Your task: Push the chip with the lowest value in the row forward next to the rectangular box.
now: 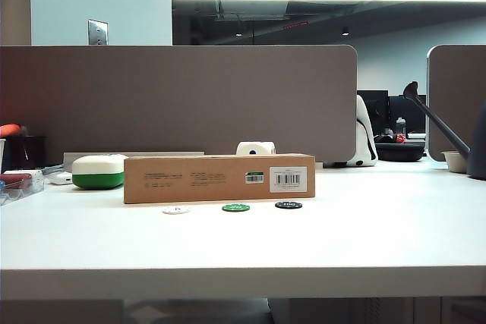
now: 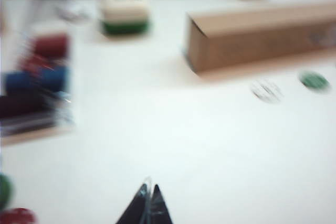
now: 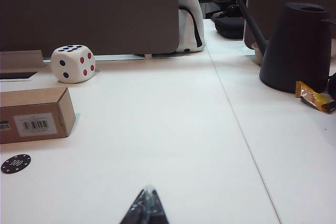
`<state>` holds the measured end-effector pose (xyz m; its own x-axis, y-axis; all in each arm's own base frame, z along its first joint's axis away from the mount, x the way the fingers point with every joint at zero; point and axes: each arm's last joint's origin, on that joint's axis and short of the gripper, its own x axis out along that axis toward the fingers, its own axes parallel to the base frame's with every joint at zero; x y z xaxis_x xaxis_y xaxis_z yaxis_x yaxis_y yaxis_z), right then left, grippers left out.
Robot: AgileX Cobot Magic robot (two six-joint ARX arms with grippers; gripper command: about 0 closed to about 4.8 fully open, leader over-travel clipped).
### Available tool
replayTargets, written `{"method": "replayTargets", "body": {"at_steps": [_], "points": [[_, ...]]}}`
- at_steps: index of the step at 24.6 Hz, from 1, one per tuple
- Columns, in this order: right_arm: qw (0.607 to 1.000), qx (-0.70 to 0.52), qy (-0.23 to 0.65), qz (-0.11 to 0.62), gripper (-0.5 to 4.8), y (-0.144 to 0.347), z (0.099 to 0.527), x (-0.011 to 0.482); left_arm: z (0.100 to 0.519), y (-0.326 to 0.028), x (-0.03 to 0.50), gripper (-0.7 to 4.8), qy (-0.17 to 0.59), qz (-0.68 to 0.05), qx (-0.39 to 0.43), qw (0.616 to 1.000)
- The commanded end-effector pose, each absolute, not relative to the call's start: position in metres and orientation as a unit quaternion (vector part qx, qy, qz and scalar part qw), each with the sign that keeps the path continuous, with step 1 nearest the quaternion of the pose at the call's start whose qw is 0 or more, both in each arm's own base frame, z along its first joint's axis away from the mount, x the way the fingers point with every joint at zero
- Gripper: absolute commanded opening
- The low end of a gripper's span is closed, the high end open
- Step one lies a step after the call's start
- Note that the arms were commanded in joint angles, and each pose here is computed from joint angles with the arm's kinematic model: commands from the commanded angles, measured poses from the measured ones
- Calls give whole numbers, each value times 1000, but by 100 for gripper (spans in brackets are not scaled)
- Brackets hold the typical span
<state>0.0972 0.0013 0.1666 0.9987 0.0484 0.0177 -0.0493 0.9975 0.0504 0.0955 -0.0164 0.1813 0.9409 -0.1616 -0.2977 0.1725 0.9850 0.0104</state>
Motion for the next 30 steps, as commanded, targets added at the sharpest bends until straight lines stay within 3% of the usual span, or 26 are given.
{"method": "replayTargets", "body": {"at_steps": [1, 6, 12, 17, 24, 30], "points": [[998, 57, -11, 35, -5, 2, 166, 97, 201, -27, 104, -5, 168, -128, 31, 977], [968, 246, 15, 43, -5, 2, 163, 97, 239, -58, 137, -5, 225, -197, 54, 953], [961, 259, 31, 88, -5, 5, 162, 97, 263, -88, 180, -5, 246, -223, 66, 941], [953, 259, 48, 152, -5, 9, 162, 96, 252, -105, 214, -5, 250, -223, 67, 940], [918, 293, 1, 268, -5, 14, 182, 92, 246, -107, 217, -5, 267, -221, 71, 936], [903, 325, -15, 281, -5, 14, 211, 85, 246, -107, 217, -5, 267, -221, 71, 935]]}}
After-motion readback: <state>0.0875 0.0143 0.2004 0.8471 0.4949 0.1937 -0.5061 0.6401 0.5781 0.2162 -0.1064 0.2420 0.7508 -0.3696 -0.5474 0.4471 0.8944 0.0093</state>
